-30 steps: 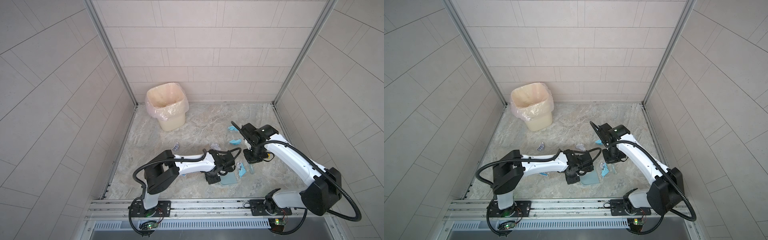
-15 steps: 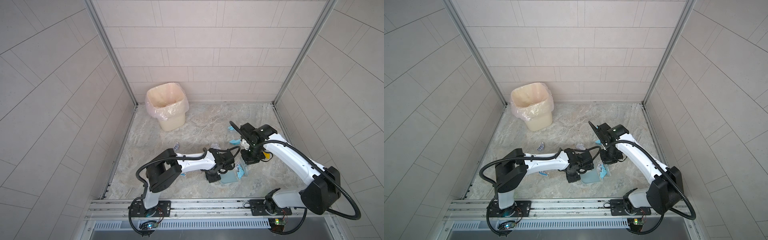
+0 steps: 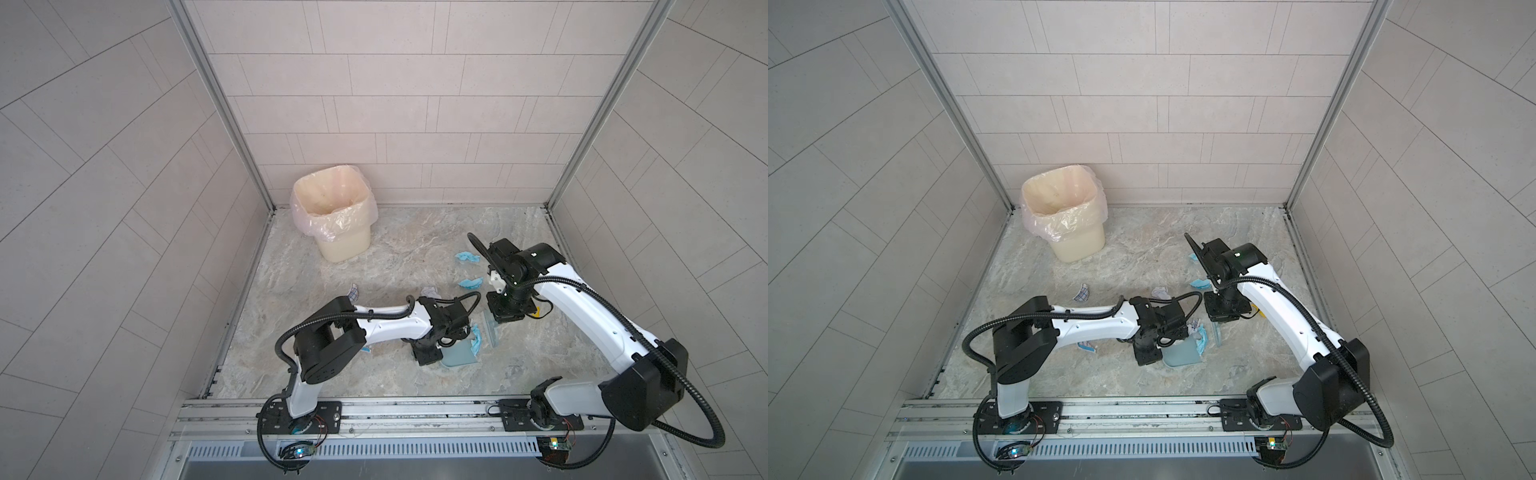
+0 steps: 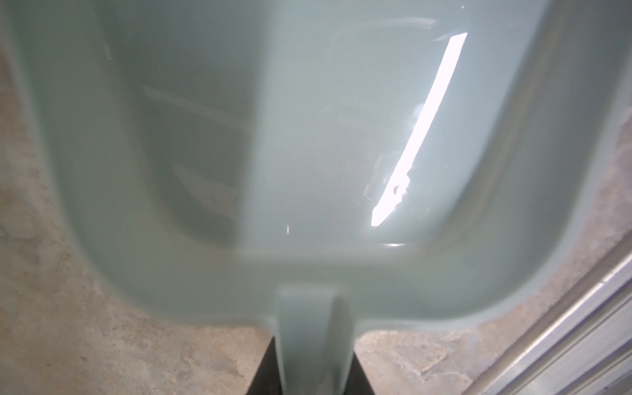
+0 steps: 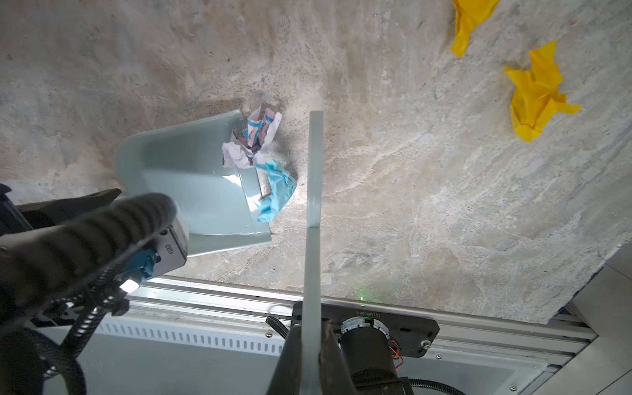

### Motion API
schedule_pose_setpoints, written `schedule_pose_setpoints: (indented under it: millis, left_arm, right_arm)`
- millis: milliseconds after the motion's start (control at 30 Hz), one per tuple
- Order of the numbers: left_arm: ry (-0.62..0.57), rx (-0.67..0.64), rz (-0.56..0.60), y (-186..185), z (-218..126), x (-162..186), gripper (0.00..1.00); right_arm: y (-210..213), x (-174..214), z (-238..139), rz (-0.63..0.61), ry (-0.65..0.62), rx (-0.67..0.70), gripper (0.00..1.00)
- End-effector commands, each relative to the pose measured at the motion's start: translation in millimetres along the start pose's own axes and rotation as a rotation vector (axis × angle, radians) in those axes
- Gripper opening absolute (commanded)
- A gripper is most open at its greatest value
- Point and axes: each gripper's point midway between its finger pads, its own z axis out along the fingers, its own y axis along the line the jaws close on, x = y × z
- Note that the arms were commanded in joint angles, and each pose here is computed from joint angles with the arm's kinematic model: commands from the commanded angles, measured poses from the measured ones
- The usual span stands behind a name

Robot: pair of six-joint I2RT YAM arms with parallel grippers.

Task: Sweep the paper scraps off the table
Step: 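Sweep the printed and light blue scraps into the dustpan with the right gripper's brush, then lift the dustpan with the left gripper and carry it to the bin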

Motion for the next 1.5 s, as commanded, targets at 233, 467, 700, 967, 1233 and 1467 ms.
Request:
schedule_pose_setpoints:
  millis: [233,467,700,967,1233,1467]
  left_arm:
    - [0.007,0.005,-0.015,1,4,1,0.0]
    - [0.006,-0.001,-0.025,2,6,4,0.0]
    - [0.003,0.001,-0.036,1,7,6,0.0]
    - [-0.036,-0.013,-0.059,3,5,5,0.0]
    - [-0.146,-0.04,-0.132,10,-12,-1,0.0]
    - [-0.246,-0.097,-0.215,27,-43,2,0.0]
  right_arm:
    - [24,-1,6,-0.089,0.023,-0.021,0.0]
    - [52,6,-9,-0.096,0.01,-0.157,0.0]
    - [30,8,-19,-0.059,-0.016,-0.089,0.0]
    - [-7,10,-26,-0.005,-0.043,0.014,0.0]
    - [-19,5,-34,0.053,-0.09,-0.008,0.0]
    - [-16,4,-30,0.091,-0.112,-0.089,0.0]
